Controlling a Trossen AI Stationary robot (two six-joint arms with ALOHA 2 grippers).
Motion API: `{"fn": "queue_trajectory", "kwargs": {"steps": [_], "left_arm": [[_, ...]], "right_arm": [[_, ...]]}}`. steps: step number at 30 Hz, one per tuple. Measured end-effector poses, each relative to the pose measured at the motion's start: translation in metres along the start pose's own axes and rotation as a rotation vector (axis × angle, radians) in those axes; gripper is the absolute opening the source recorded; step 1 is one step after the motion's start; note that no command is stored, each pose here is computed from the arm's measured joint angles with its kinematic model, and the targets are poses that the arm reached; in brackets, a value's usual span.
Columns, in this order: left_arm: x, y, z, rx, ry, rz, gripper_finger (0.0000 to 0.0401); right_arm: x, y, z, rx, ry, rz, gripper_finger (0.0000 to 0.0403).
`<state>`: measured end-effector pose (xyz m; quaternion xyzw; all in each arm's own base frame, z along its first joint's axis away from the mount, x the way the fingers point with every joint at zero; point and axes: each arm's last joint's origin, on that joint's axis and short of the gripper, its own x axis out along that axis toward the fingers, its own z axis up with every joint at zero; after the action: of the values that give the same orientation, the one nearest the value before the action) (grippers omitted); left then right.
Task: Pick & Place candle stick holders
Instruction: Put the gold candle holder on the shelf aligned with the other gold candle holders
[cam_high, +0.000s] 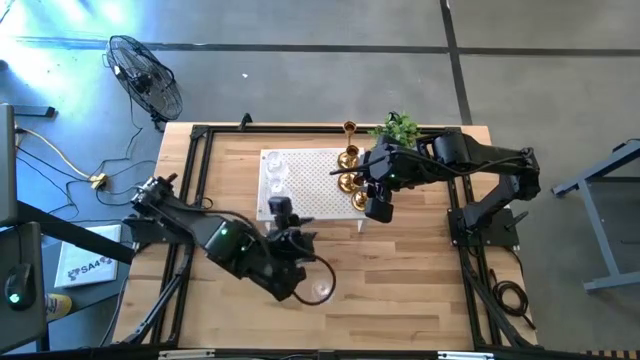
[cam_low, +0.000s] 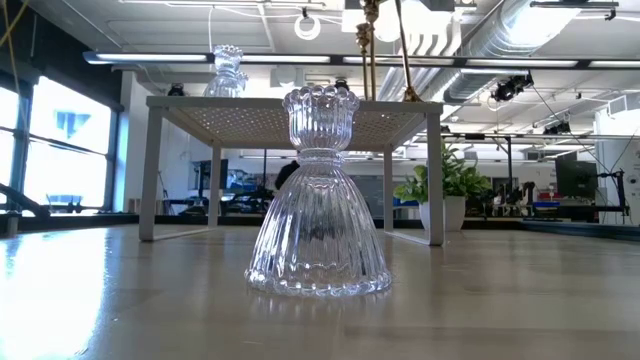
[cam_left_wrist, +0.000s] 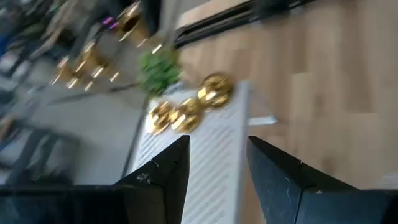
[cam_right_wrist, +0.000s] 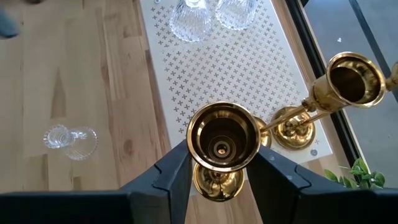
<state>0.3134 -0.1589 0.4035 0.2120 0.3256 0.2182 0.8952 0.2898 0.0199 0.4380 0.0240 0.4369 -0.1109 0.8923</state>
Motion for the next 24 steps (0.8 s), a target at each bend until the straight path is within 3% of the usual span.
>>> {"fn": "queue_trajectory", "kwargs": {"steps": [4,8,13,18,24], "left_arm": [[-0.007,0.01,0.006,0.036,-0.05,-0.073,0.0154],[-0.01,0.034,0.01,-0.041,-0.078,-0.084,0.0154],[-0.005,0.054,0.018,-0.085,-0.142,-0.232,0.0154],[0.018,0.058,0.018,-0.057,-0.256,-0.395,0.0154],[0.063,0.062,-0.009,-0.107,-0.243,-0.425,0.0154]], "right_arm": [[0.0,0.0,0.0,0.002,0.001,0.0,0.0138],[0.0,0.0,0.0,0.002,0.001,0.0,0.0138],[0.0,0.0,0.0,0.001,0.001,0.0,0.0138],[0.0,0.0,0.0,0.002,0.001,0.0,0.0138],[0.0,0.0,-0.001,-0.001,0.011,-0.003,0.0138]]}}
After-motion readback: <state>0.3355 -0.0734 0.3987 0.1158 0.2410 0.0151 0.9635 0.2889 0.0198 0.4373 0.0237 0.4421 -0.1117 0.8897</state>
